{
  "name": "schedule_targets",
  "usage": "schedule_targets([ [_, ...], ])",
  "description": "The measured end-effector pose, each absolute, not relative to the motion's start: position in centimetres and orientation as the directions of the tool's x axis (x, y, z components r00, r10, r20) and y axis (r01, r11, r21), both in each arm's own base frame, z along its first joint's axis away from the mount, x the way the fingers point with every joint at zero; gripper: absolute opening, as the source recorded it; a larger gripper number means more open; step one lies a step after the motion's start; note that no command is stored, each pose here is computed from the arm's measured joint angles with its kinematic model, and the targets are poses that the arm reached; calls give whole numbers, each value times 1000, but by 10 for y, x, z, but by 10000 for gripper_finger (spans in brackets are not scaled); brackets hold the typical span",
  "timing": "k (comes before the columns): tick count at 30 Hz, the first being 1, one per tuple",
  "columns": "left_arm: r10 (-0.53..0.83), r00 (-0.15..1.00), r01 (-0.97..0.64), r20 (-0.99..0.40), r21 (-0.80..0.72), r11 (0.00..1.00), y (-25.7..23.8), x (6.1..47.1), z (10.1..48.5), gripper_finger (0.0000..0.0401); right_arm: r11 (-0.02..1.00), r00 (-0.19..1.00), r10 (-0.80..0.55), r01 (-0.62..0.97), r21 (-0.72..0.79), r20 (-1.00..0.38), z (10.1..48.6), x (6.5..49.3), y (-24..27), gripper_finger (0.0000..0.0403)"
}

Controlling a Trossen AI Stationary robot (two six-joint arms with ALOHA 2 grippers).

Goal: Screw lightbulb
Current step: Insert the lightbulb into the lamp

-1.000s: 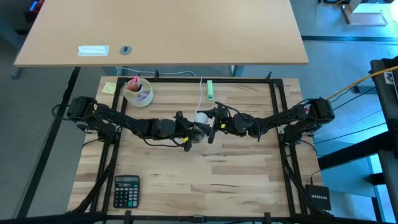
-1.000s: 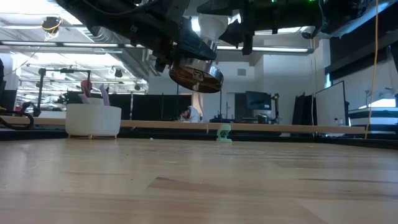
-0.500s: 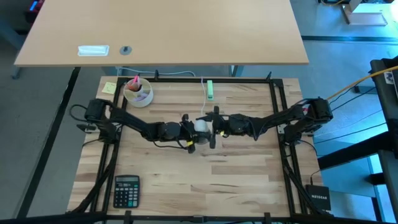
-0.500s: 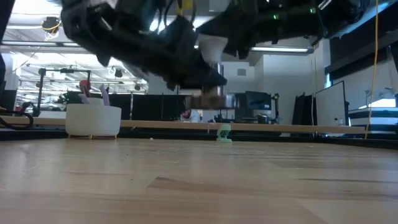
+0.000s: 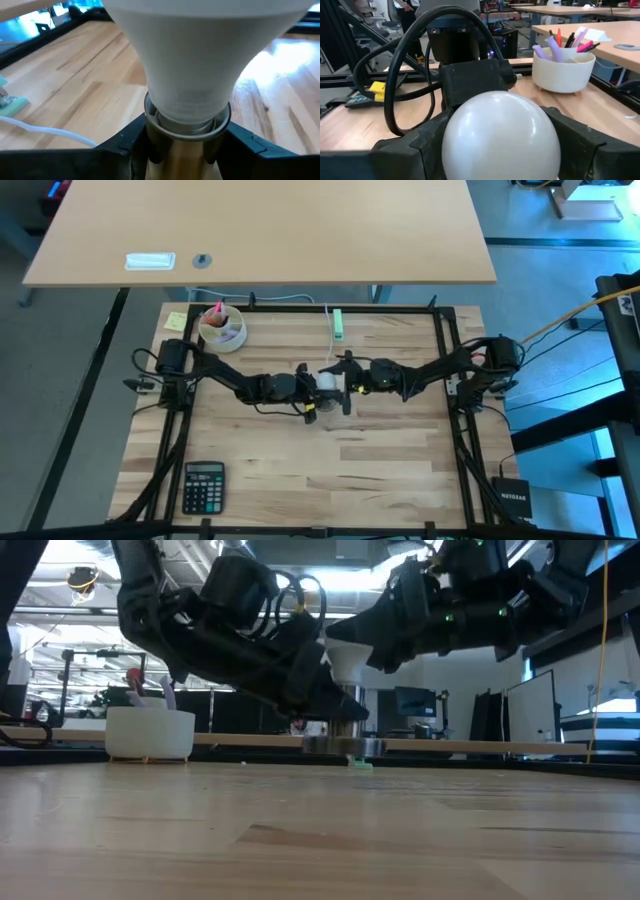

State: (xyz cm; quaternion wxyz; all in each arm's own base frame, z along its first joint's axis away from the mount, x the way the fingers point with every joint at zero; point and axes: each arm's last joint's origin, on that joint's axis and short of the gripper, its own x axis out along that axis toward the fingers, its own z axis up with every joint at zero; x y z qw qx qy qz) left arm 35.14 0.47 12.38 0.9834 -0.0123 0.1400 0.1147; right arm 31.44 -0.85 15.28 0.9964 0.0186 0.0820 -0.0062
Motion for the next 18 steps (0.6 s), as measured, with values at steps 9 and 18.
schedule_targets([
  [9, 225, 945, -229, -239, 12, 973, 7, 354, 124, 164, 996, 970, -58, 72, 51, -236, 143, 312, -9, 317],
  [18, 220, 945, -225, -241, 5, 974, 7, 354, 124, 164, 997, 972, -57, 69, 43, -229, 144, 312, -9, 334],
])
